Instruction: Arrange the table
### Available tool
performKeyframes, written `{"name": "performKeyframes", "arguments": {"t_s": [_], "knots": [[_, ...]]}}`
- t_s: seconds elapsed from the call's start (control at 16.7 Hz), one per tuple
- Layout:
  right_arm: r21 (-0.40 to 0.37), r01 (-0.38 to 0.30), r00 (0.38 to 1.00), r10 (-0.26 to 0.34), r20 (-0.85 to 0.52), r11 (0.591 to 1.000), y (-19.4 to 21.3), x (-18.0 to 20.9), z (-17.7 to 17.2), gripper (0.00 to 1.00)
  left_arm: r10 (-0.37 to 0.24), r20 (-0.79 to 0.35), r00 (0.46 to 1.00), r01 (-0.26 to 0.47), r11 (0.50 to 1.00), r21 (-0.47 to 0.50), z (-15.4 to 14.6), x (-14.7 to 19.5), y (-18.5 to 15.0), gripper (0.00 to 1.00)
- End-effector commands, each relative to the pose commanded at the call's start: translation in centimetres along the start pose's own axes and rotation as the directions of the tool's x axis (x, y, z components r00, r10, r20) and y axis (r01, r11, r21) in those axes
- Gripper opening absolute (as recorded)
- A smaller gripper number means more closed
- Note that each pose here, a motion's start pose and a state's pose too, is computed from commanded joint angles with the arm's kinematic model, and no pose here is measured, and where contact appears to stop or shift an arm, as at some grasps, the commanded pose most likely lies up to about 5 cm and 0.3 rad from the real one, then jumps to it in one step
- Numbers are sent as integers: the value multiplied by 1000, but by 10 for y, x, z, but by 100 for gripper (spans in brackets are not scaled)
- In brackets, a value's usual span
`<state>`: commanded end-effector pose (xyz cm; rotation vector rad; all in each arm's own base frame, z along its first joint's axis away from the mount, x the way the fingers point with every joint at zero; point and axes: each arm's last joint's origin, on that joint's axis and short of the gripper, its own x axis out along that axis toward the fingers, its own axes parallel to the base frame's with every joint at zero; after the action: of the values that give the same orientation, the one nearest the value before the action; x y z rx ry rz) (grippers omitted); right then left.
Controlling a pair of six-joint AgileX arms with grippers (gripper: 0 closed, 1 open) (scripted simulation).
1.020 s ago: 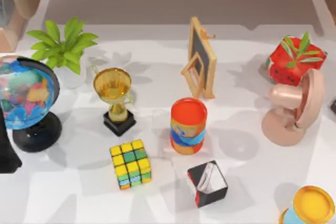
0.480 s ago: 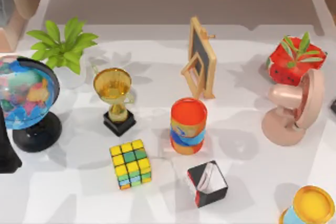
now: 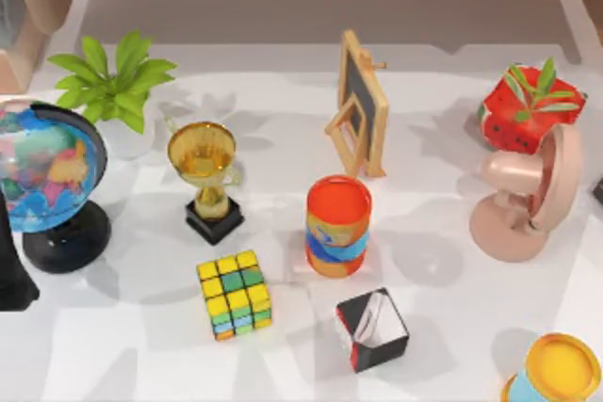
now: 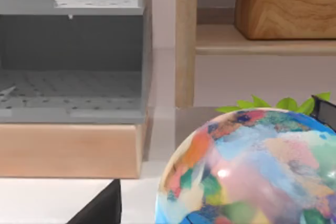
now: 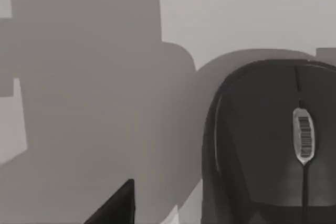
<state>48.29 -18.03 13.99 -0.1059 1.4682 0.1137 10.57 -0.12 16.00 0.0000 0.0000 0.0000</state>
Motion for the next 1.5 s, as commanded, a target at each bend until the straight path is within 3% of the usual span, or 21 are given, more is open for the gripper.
{"name": "performKeyframes", "arguments": {"t_s": [0.6, 1.2, 1.5], "knots": [[0, 0, 1000, 0, 0, 1000, 0, 0, 0, 2, 0, 0, 1000, 0, 1000, 0, 0, 0, 0, 100], [4, 0, 1000, 0, 1, 1000, -1, 0, -1, 0, 0, 0, 1000, 0, 1000, 0, 0, 0, 0, 100], [-10, 36, 997, -35, 65, 999, 1, -44, -6, 0, 0, 0, 1000, 0, 1000, 0, 0, 0, 0, 100]]}}
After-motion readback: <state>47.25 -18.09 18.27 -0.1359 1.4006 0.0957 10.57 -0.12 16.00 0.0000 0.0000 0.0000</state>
